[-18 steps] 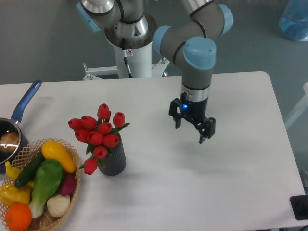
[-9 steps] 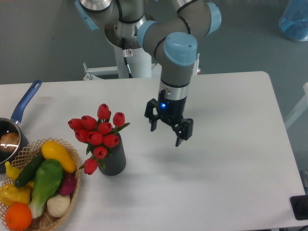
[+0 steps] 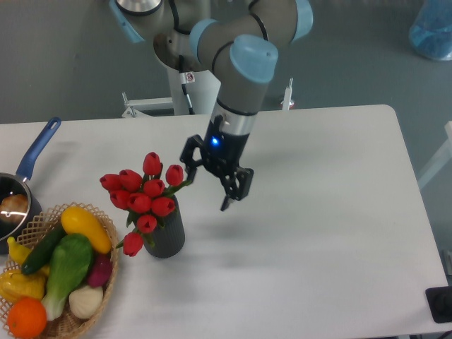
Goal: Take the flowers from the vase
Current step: 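Lower the gripper around the tulip stems and close it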
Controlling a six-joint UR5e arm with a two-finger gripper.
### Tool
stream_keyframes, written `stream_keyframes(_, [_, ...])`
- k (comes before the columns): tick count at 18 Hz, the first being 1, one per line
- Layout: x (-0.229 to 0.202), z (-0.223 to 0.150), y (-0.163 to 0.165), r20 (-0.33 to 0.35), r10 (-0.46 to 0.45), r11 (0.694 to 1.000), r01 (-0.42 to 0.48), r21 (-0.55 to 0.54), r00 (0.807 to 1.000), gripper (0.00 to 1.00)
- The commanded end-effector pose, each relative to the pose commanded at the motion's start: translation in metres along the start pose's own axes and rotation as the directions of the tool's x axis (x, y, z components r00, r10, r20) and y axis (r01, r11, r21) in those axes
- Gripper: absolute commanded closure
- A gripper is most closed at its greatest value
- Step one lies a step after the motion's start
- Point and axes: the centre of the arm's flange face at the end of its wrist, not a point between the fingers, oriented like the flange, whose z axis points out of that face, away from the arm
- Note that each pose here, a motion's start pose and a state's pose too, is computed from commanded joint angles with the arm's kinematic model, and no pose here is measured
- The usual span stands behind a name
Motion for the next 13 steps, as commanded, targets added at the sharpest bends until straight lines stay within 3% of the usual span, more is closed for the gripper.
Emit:
stream_keyframes(5, [0.002,0.021,-0.006,-0.105,-0.025,0.992,0.038,0.120,0.994,0.00])
stream_keyframes(13, [-0.005,0.035,-0.006,-0.159,-0.027,0.982,0.056,0.179,0.987,0.03])
